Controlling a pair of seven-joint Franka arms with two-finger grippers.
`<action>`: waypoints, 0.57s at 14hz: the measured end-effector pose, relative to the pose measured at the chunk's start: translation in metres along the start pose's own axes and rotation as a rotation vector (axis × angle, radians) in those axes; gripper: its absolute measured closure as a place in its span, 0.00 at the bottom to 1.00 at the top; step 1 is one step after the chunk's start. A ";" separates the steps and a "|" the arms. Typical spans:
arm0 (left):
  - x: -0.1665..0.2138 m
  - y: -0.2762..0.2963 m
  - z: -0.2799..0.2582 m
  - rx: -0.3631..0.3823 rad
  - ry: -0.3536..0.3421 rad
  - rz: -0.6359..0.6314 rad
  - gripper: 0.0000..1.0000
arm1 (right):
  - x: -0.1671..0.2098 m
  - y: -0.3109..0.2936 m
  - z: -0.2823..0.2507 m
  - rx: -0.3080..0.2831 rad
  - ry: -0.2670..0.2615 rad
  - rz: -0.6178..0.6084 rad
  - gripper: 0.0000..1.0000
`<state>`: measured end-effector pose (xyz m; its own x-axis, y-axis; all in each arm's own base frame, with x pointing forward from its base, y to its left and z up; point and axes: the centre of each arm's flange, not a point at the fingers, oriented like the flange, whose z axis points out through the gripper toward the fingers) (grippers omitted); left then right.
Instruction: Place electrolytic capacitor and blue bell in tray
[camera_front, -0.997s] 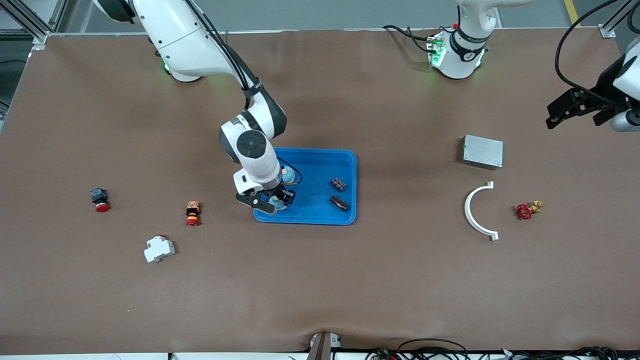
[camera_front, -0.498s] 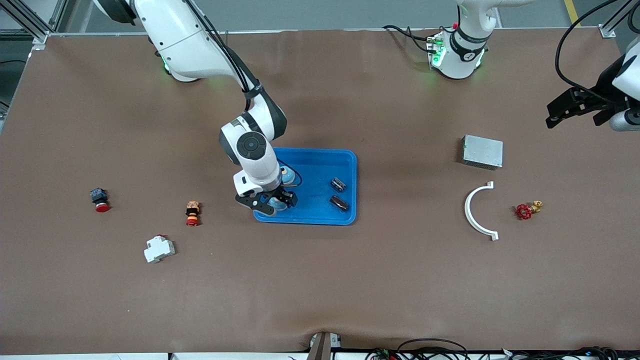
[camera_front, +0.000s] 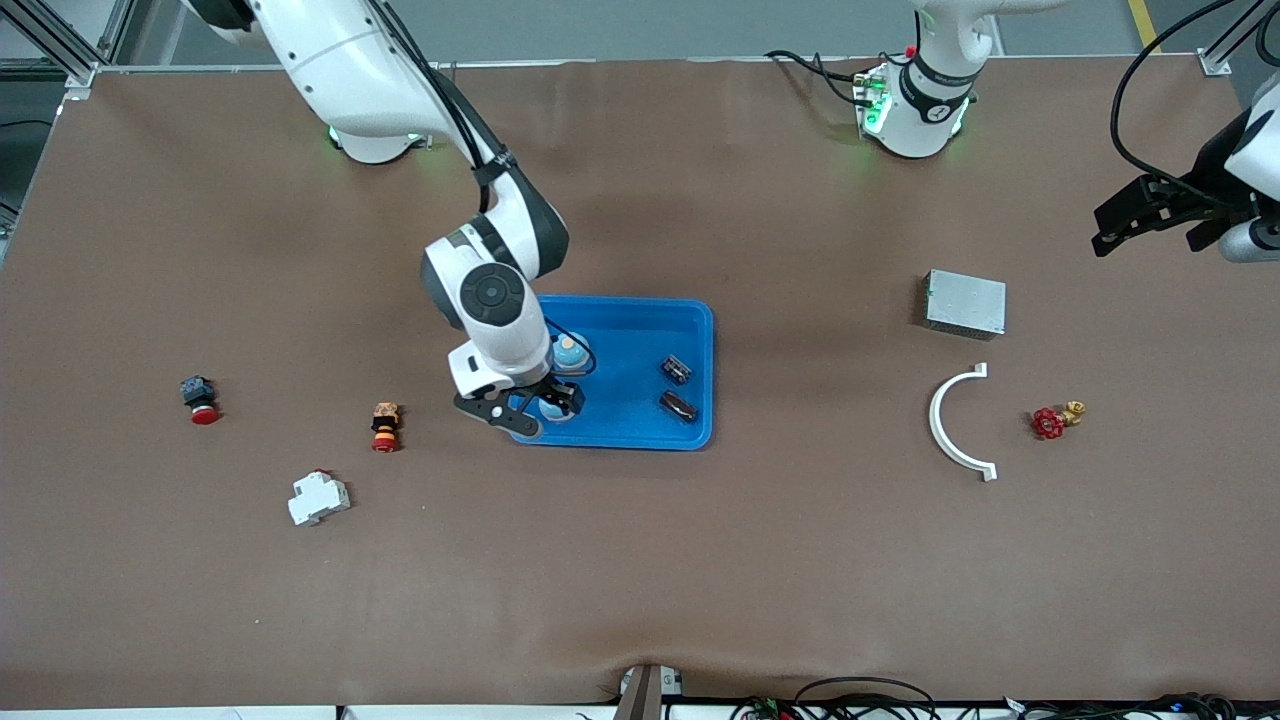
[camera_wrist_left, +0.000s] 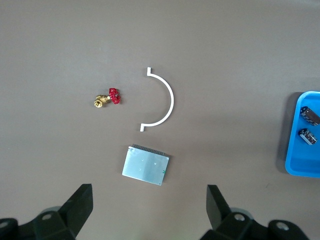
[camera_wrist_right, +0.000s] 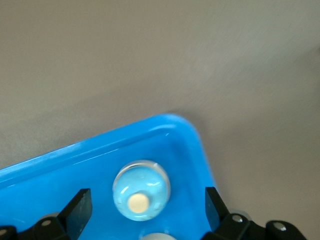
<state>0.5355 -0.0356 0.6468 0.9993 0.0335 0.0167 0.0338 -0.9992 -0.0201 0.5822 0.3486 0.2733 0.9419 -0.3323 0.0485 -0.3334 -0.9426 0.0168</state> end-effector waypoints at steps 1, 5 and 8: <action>0.000 0.000 0.000 0.000 -0.003 0.000 0.00 | 0.012 0.014 -0.016 -0.016 -0.012 -0.035 0.00; -0.002 0.002 0.001 0.002 -0.016 0.004 0.00 | 0.069 0.096 -0.089 -0.050 -0.055 -0.185 0.00; -0.002 0.002 0.001 0.002 -0.016 0.005 0.00 | 0.113 0.179 -0.137 -0.046 -0.068 -0.262 0.00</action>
<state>0.5336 -0.0380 0.6453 0.9996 0.0290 0.0005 0.0290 -0.9993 -0.0218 0.6237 0.1467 0.4187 0.9963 -0.0798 -0.0311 -0.0777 -0.9948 0.0656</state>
